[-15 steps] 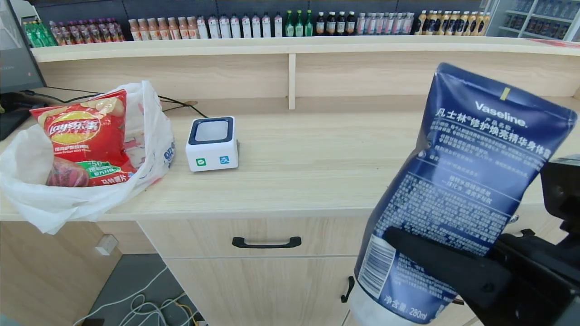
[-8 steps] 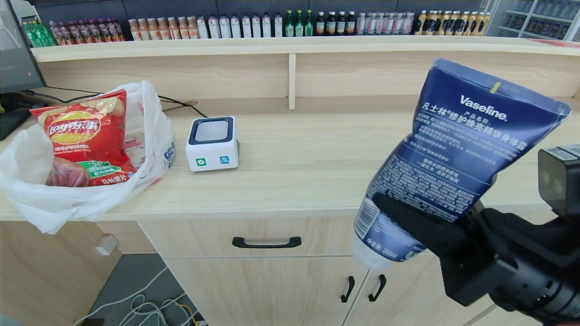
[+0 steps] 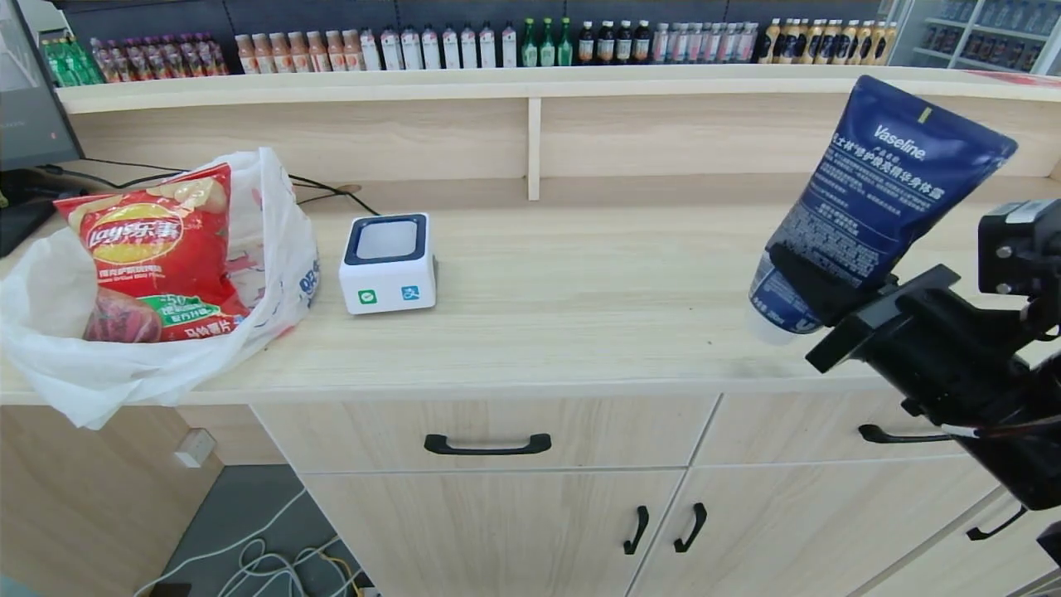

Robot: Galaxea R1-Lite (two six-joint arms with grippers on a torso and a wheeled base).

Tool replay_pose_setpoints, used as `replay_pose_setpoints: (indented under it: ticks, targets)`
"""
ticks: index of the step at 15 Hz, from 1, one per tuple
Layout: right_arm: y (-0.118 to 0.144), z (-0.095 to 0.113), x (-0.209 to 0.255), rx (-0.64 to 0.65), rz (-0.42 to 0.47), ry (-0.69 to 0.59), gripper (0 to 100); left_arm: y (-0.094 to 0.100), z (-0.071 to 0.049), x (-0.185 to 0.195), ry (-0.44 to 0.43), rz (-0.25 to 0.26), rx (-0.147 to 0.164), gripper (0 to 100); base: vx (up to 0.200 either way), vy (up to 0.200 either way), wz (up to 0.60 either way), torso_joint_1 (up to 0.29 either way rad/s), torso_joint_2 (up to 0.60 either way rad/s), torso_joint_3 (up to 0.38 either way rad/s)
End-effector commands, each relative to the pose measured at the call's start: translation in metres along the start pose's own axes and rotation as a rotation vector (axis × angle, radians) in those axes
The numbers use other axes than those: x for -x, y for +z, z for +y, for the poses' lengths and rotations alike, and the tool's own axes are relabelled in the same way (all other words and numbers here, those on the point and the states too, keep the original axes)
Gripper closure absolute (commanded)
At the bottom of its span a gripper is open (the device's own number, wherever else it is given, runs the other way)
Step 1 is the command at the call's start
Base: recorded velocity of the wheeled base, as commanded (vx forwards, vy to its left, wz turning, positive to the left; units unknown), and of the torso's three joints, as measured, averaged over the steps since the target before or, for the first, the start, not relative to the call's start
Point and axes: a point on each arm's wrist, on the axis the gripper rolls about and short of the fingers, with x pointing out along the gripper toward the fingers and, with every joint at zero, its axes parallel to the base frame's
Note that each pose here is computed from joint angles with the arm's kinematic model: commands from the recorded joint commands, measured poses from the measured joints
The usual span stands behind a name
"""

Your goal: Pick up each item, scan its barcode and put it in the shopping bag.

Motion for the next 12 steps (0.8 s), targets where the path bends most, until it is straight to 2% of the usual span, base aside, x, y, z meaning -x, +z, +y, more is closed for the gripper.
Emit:
replay_pose_setpoints:
  ticks: [1,2,6,10,12]
  targets:
    - [0.004,-0.005,-0.004,0.041,-0.014,-0.078,100,0.0,0.0,0.0,0.0,0.0,0.0,0,0.0,0.0,0.0,0.0,0.0,0.0]
    - [0.007,-0.008,-0.006,0.039,-0.019,-0.161,100,0.0,0.0,0.0,0.002,0.0,0.002,0,0.0,0.0,0.0,0.0,0.0,0.0]
    - [0.015,-0.011,-0.02,0.021,-0.075,-0.182,100,0.0,0.0,0.0,0.0,0.0,0.002,0,0.0,0.0,0.0,0.0,0.0,0.0]
    - [0.015,-0.009,-0.025,0.019,-0.103,-0.192,100,0.0,0.0,0.0,0.002,0.0,0.003,0,0.0,0.2,0.0,0.002,0.0,0.002]
    - [0.01,-0.008,-0.021,0.019,-0.08,-0.188,100,0.0,0.0,0.0,0.002,0.0,0.003,0,0.0,0.2,0.0,0.005,0.0,0.002]
